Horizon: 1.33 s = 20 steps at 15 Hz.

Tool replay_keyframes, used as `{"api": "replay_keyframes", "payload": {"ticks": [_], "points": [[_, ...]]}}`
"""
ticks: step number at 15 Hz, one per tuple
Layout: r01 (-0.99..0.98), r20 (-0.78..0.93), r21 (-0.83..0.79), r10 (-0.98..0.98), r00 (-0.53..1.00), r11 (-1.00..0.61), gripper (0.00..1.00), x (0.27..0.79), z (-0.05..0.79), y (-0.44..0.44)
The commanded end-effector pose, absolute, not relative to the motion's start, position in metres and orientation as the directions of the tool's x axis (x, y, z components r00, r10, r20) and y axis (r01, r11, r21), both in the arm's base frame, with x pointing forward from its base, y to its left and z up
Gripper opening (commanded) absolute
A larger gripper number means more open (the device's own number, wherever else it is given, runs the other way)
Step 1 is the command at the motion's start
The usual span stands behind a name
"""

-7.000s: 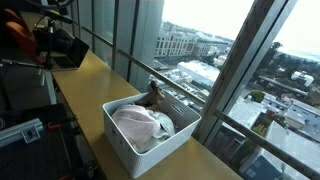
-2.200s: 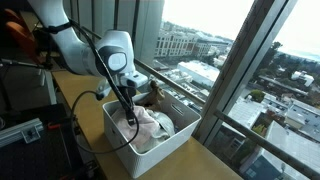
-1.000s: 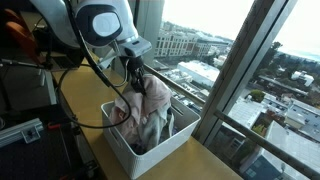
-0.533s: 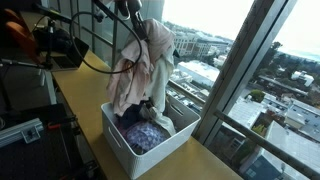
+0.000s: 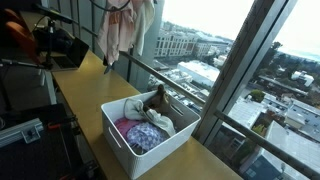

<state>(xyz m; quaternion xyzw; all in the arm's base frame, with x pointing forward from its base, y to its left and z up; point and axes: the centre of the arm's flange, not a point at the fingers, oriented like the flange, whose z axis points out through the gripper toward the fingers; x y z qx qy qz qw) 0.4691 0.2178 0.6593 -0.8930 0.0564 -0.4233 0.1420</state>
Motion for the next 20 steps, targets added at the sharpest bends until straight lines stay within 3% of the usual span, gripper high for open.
{"api": "replay_keyframes", "payload": {"ticks": [1,4,8,15,20], "points": [[0.108,0.769,-0.288,-0.163,0.618,-0.951,0.06,0.467,0.738,0.276],[0.148,0.737,-0.284,-0.117,0.666,-0.947,0.06,0.457,0.768,0.341],[0.158,0.688,-0.251,-0.061,0.723,-0.955,0.06,0.462,0.712,0.396],[0.011,0.474,-0.132,-0.054,0.879,-0.991,0.06,0.507,0.530,0.331],[-0.087,0.297,-0.095,-0.112,0.948,-0.992,0.06,0.499,0.426,0.299]]}}
